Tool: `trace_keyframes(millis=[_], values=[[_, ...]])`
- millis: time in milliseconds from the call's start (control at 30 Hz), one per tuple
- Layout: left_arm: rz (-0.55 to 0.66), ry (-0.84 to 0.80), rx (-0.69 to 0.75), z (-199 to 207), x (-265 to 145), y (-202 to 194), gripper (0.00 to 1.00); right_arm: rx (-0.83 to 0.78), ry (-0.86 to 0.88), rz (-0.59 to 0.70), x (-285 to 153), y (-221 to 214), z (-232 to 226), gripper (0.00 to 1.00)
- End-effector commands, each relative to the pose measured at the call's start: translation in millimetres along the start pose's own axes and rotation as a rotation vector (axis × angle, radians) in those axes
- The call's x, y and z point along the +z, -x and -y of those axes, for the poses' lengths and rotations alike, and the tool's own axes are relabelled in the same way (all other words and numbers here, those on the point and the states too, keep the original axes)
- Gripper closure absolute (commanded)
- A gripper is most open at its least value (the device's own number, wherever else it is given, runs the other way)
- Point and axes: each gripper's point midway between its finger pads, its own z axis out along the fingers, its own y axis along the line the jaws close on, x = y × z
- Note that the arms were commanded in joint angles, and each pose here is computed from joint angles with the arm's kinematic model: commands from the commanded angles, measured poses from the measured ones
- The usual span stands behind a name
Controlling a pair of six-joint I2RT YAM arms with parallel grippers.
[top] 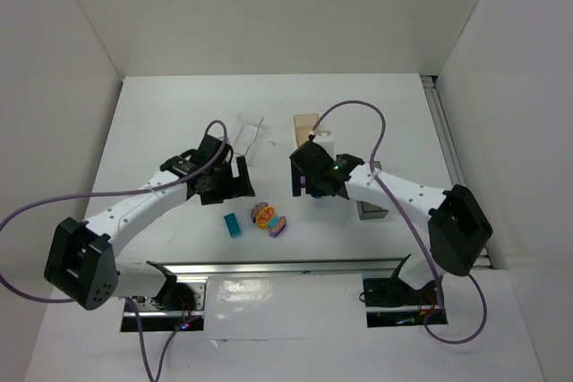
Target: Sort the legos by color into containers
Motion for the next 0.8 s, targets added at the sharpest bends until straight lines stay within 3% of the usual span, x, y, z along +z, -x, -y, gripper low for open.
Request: trace_keyframes(millis=[0,333,567,700,767], values=[[0.007,0.033,-0.035,-4,0,-3,0.0,0.023,0.016,0.024,2,7,-4,0.0],[-0.002,0.062,-0.035,-18,-2,-26,0.0,0.054,0.049,0.081,-12,14,-4,0.0],[-0.037,0.152,-0.149,-23,13,-63,0.0,0.085,0.082,0.14,-22,22,-2,0.0],[-0.008,0.242,-0.208,-37,19,-70,0.03,0.081,0.069,0.138,-23,22,1,0.0],[-0.021,0.261,-0.204,-43,24,-76,0.09,0.078,0.064,0.131,-23,21,2,0.0]])
